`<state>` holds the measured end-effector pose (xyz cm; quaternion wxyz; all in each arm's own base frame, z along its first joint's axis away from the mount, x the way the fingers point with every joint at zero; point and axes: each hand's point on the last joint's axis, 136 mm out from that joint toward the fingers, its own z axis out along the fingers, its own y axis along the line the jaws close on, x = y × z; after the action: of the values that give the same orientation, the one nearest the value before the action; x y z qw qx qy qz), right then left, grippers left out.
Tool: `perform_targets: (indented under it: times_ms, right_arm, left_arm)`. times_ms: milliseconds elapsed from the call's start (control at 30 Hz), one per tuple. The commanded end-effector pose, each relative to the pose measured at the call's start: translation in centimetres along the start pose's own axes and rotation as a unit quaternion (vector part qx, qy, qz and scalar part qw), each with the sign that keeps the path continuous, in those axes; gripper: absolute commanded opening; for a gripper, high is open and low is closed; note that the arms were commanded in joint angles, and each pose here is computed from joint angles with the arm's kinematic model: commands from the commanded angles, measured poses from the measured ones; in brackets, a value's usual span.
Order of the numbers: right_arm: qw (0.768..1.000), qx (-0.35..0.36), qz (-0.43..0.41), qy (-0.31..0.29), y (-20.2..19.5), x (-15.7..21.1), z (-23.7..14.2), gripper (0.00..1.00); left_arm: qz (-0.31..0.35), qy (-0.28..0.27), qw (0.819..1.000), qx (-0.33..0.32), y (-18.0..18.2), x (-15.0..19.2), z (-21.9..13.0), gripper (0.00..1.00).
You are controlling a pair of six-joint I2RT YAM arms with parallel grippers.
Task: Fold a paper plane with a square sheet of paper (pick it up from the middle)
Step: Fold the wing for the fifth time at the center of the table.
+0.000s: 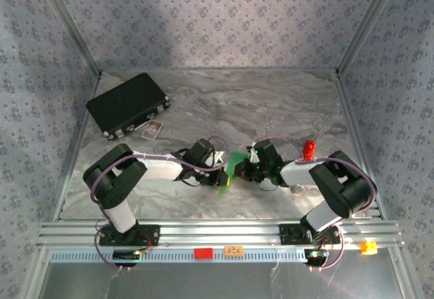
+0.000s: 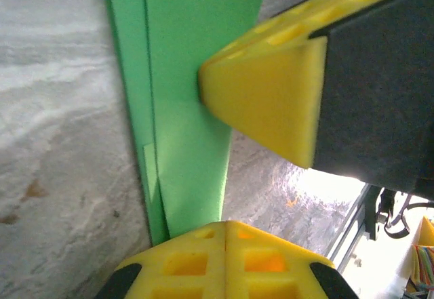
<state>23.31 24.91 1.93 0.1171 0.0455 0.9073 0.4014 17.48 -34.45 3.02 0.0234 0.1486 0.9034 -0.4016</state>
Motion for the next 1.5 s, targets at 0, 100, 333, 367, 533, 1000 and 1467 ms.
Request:
perform_targets:
  times_ms: [0, 100, 333, 367, 533, 1000, 1467]
  right_arm:
    - [0.998, 0.057, 0.024, -0.008, -3.0, 0.1, 0.0, 0.05]
    - [0.999, 0.051, 0.018, -0.007, -2.5, -0.2, 0.1, 0.05]
    - [1.0, 0.015, -0.004, -0.02, 0.1, -0.9, -0.8, 0.07]
    - [1.0, 0.008, -0.012, -0.021, 0.6, -1.1, -1.0, 0.08]
    - [0.999, -0.018, -0.042, -0.005, 2.5, -0.1, -1.3, 0.08]
    - [0.999, 0.039, -0.001, 0.001, -2.1, 1.2, 0.3, 0.06]
    - [0.999, 0.027, 0.02, -0.04, -2.6, -3.2, -1.0, 0.08]
  left_arm:
    - [-0.003, 0.032, 0.999, -0.006, 0.8, 1.6, 0.5, 0.06]
    - [-0.017, 0.041, 0.999, -0.025, 2.1, 2.2, 1.0, 0.04]
    - [-0.039, 0.044, 0.997, -0.047, 3.8, 3.1, 1.1, 0.0]
    - [-0.039, 0.044, 0.997, -0.047, 3.8, 3.1, 1.1, 0.0]
    - [-0.047, 0.041, 0.997, -0.046, 4.1, 2.9, 1.0, 0.0]
    - [-0.049, 0.03, 0.997, -0.042, 4.1, 2.6, 0.9, 0.0]
    - [-0.051, 0.038, 0.997, -0.041, 4.2, 2.7, 1.2, 0.0]
